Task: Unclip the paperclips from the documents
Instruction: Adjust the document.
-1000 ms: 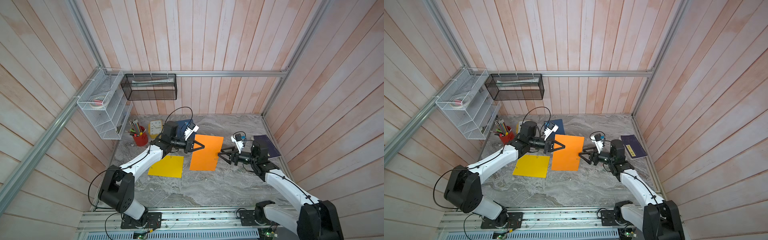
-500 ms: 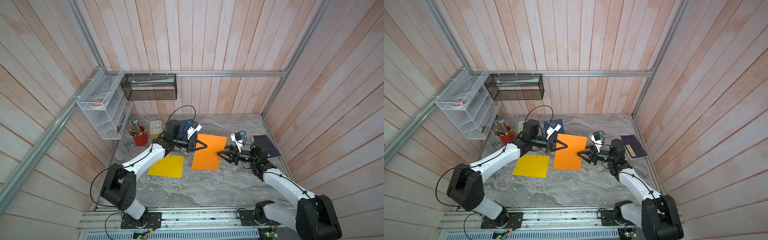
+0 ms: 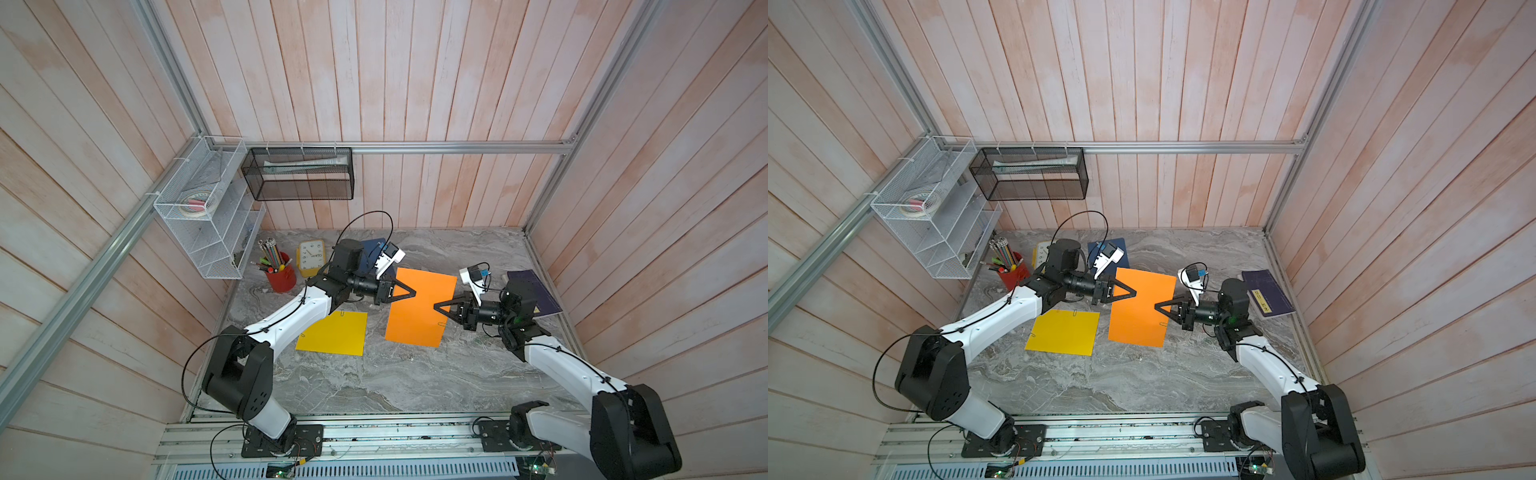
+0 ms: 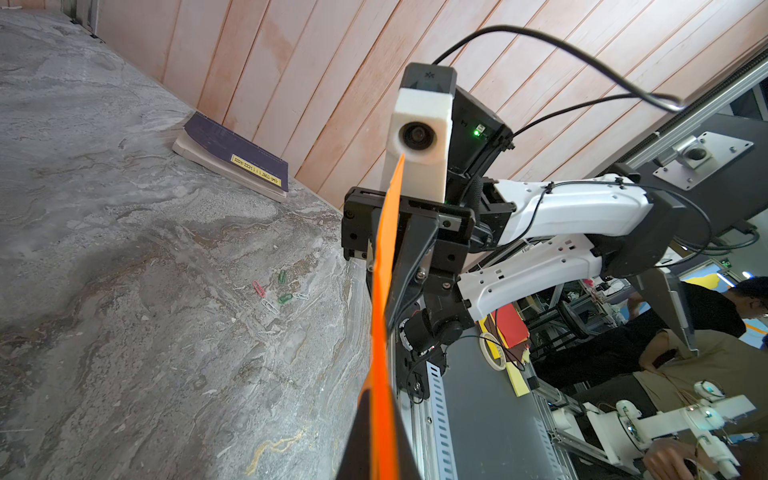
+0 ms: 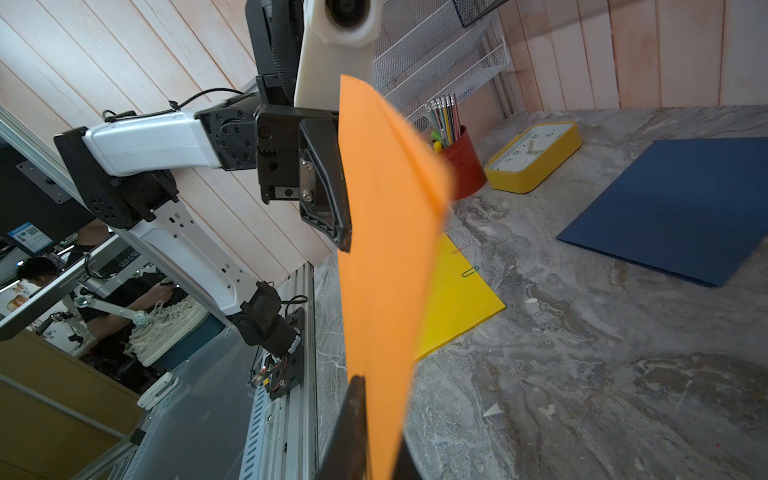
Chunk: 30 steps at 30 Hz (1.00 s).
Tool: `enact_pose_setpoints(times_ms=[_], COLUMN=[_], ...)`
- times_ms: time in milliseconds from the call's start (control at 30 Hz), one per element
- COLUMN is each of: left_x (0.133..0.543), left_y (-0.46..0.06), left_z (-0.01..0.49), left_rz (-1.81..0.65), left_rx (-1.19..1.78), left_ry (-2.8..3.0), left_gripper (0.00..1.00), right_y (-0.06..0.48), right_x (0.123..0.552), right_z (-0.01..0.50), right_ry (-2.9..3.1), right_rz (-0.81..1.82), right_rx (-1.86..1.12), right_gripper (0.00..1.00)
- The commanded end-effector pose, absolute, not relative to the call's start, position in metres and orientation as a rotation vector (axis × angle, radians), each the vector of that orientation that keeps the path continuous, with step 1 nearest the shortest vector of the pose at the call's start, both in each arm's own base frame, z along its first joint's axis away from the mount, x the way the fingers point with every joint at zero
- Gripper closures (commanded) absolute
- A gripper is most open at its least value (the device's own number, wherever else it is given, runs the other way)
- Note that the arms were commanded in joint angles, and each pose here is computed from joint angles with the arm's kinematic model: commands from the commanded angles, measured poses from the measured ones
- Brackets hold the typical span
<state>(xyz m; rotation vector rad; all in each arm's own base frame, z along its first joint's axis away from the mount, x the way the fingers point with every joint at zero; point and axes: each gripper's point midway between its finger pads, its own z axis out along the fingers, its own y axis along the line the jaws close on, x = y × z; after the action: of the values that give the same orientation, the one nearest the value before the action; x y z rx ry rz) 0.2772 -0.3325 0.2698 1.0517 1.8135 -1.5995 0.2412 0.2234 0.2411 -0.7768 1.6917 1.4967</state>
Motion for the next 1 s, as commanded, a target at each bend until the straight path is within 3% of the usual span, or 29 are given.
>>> enact_pose_setpoints(times_ms=[0,167,300,400,967], left_x=[0.276,0.276,0.276,0.273,0.257], left_y=[-0.335,-0.334,-0.333,-0.332,-0.327], left_z=[0.276,0.276,0.274,0.269,0.251], left_rz=[-1.605,-1.594,-1.588,-1.596,-1.662], left_rx=[1.067,1.065,1.060,1.055,1.004], left_ry=[1.797,1.800,1.812,1.826,1.840], left_gripper=[1.00,0.98,0.73,0.66,0.66], right_y=[0.225,0.225,0.222,0.218,0.215], right_x=[0.238,0.239,0.243,0.247,0.258], right_z=[0.241,0.242,0.245,0.250,0.267], right_ry=[1.682,1.691,1.692,1.684,1.656], right_rz=[1.518,1.523,1.513,1.510,1.532], right_rx=[-0.799,-0.792,-0.780,-0.767,-0.772], right_gripper=[1.00,1.00,1.00,1.00,1.00])
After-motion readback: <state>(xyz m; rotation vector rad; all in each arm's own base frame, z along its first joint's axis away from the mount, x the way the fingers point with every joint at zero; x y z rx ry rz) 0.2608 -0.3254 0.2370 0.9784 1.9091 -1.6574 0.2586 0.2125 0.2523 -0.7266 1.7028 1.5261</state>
